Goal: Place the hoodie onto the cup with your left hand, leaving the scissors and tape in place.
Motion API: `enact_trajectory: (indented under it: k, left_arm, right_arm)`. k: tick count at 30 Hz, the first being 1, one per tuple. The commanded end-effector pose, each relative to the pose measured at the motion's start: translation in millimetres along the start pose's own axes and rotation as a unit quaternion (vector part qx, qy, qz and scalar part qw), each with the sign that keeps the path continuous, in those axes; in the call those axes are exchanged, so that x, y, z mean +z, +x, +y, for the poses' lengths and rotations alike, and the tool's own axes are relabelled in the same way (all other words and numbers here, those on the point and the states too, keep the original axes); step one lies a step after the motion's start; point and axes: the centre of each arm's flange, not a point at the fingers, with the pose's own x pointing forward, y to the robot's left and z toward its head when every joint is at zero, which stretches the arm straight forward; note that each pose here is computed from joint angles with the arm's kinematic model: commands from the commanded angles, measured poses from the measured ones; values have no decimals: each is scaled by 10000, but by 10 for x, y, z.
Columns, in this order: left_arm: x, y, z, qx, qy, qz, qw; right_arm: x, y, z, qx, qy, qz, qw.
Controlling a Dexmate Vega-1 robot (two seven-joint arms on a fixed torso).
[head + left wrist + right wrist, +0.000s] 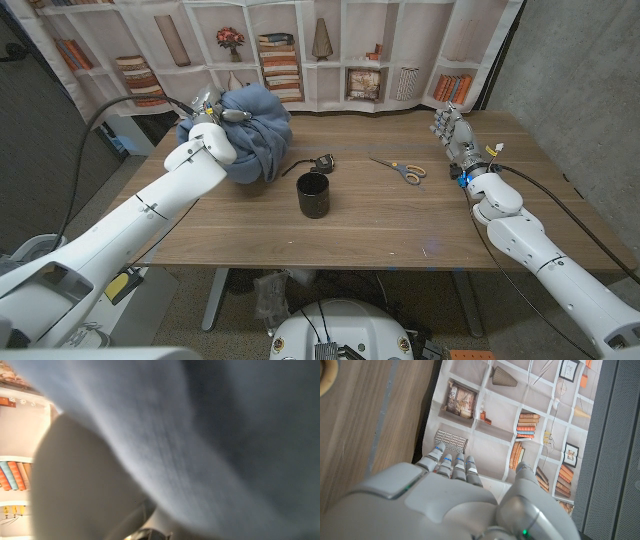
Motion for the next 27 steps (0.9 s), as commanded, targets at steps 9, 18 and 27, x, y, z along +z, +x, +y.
enact_trajectory:
  k: [9, 18, 27]
  left_arm:
    - [77, -74, 138, 53, -136, -101, 9998]
    - [102, -98, 246, 88, -214, -174, 9996]
    - [138, -124, 324, 69, -354, -374, 9986]
  right_arm:
    - [47, 12, -4, 6, -6, -34, 10000]
    - [67, 0, -4, 2, -46, -58, 10000]
    - [87, -16, 1, -14, -40, -91, 9999]
